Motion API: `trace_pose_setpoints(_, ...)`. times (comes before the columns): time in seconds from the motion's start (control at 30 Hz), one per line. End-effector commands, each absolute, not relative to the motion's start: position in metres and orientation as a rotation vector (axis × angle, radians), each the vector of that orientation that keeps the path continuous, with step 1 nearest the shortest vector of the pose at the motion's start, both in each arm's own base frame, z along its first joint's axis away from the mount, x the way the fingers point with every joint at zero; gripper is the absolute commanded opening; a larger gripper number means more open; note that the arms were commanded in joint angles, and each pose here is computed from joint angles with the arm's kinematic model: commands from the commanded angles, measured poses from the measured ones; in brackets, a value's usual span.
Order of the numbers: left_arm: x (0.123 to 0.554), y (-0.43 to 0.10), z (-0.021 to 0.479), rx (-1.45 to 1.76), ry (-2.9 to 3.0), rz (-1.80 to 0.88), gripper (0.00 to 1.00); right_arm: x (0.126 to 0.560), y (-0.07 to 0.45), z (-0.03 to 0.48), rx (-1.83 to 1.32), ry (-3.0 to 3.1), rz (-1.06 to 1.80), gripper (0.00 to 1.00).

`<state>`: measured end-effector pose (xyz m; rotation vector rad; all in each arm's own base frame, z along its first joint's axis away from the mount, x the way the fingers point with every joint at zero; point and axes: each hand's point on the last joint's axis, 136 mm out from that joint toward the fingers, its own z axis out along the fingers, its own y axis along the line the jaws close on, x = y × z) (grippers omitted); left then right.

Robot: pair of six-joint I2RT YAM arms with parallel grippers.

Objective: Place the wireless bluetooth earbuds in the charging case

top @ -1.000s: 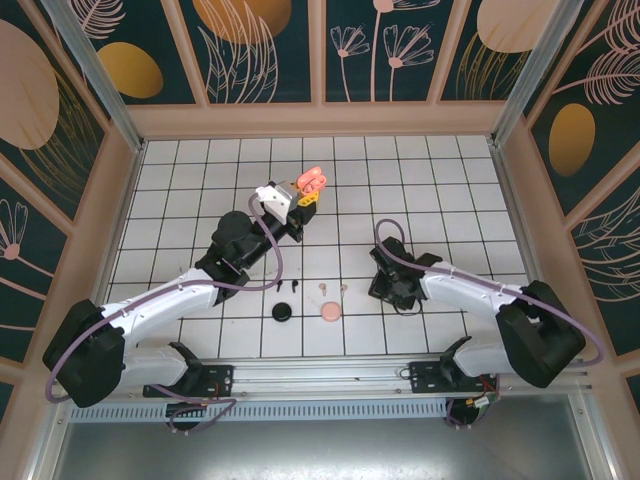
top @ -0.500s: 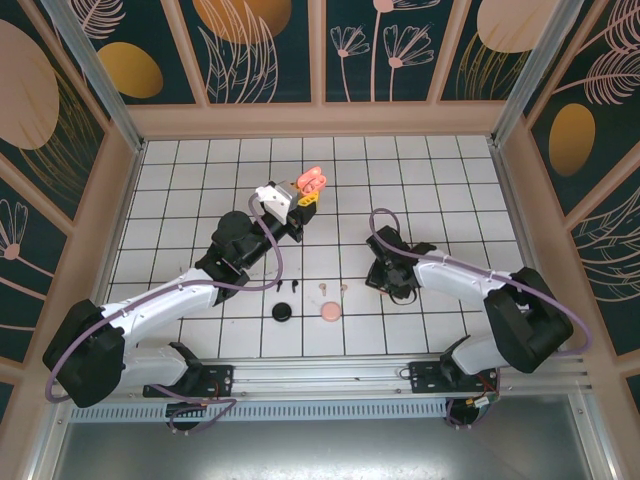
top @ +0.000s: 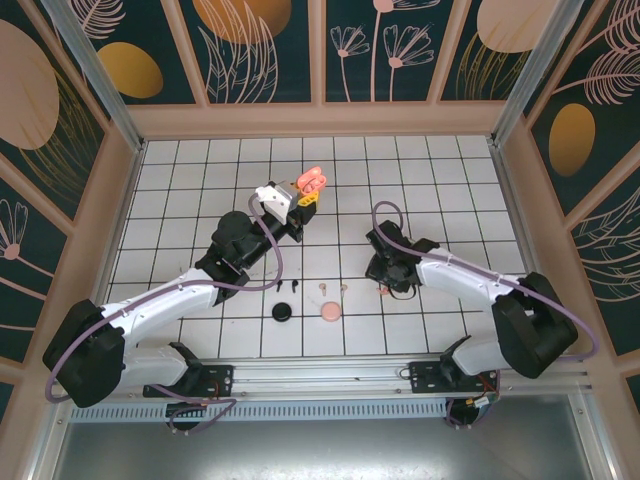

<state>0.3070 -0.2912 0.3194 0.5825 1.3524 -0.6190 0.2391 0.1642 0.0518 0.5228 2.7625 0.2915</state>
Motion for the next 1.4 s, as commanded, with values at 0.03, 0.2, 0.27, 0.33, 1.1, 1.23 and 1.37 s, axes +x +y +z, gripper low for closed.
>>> trace_pose_setpoints(0.03, 0.302, -0.292, 0.333, 0.579, 1.289, -0.638, 0.0, 0.241, 0.17, 0.059, 0.515, 2.737, 0.332, 0.49)
trace_pose_setpoints(0.2, 0.301, -0.292, 0.335, 0.579, 1.284, -0.638, 0.0, 0.244, 0.183, 0.051, 0.446, 2.786, 0.338, 0.48)
trace_pose_setpoints(0.27, 0.301, -0.292, 0.336, 0.576, 1.283, -0.639, 0.0, 0.245, 0.187, 0.045, 0.425, 2.805, 0.327, 0.48)
trace_pose_setpoints(0.33, 0.301, -0.291, 0.335, 0.576, 1.284, -0.637, 0.0, 0.245, 0.19, 0.041, 0.406, 2.822, 0.318, 0.48)
trace_pose_setpoints(1.1, 0.3, -0.29, 0.336, 0.577, 1.278, -0.63, 0.0, 0.213, 0.198, 0.011, 0.23, 2.953, 0.239, 0.47)
trace_pose_setpoints(1.23, 0.3, -0.29, 0.336, 0.576, 1.279, -0.63, 0.0, 0.215, 0.202, 0.021, 0.198, 2.929, 0.249, 0.47)
trace_pose_setpoints(1.37, 0.299, -0.29, 0.336, 0.578, 1.28, -0.634, 0.0, 0.229, 0.206, 0.052, 0.256, 2.841, 0.298, 0.48)
